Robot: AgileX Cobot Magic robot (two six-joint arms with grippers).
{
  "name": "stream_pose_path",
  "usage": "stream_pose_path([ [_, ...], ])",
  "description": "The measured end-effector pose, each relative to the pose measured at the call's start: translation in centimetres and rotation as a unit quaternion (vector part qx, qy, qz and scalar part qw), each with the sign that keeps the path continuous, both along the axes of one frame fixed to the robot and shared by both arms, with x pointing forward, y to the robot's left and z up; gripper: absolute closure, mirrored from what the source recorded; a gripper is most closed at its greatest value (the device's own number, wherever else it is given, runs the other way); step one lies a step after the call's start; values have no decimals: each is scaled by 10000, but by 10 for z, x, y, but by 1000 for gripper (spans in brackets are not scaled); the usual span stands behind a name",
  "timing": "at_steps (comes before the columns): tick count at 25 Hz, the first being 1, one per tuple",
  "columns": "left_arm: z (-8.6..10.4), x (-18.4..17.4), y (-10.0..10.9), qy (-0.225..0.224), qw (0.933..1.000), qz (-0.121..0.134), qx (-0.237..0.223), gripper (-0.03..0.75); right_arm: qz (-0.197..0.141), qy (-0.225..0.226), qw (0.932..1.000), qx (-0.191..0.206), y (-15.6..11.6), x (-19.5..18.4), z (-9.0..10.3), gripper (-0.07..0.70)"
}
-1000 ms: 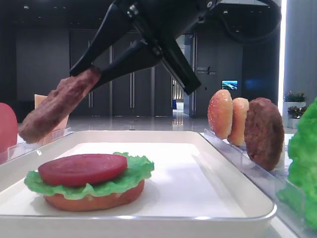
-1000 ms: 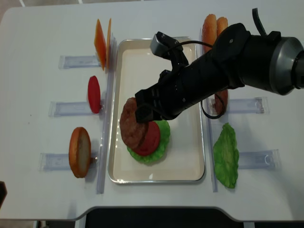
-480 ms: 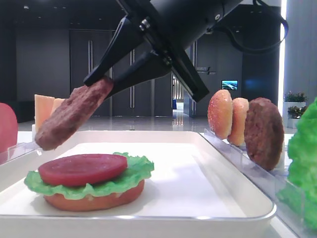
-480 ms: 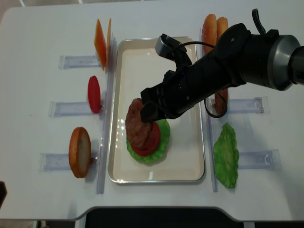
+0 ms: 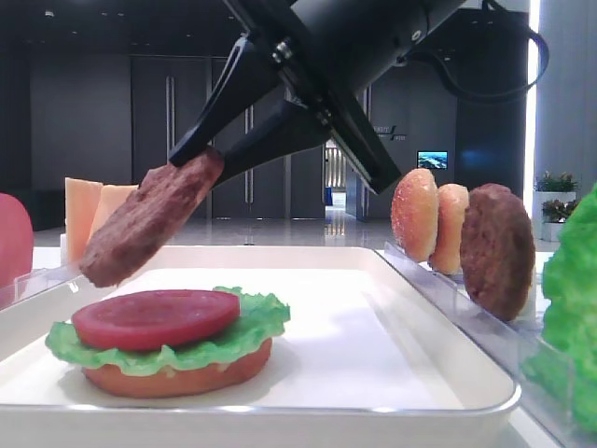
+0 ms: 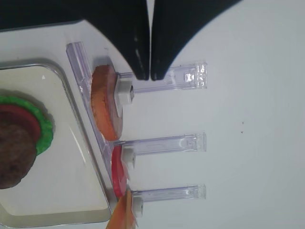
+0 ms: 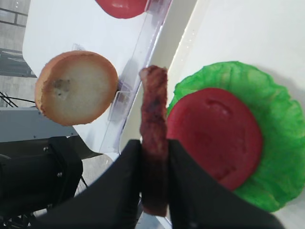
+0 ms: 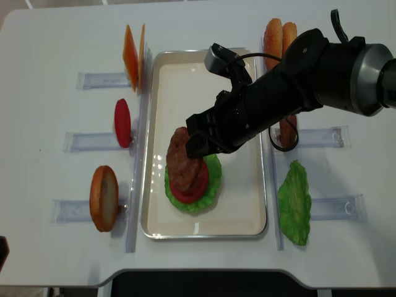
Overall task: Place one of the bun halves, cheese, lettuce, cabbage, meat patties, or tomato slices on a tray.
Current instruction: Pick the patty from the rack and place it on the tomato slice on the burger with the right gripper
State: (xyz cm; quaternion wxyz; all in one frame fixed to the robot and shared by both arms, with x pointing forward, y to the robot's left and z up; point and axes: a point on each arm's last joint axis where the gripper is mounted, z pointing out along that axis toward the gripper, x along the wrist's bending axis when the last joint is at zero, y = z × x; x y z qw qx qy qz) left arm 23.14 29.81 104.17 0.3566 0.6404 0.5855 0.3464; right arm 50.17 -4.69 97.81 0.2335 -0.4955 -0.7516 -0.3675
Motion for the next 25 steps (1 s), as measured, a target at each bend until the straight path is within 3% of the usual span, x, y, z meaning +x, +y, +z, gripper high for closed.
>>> stream_pose_path([
  [11, 0, 0, 0, 0, 10000, -3, -4, 716, 22, 16, 10000, 4, 0, 0, 0, 516],
  [18, 0, 0, 0, 0, 10000, -5, -8, 716, 62, 285, 9995, -85, 3, 1, -17, 517],
  [25, 0, 0, 0, 0, 10000, -7, -11, 716, 14, 340, 9994, -36, 3, 2, -17, 517],
])
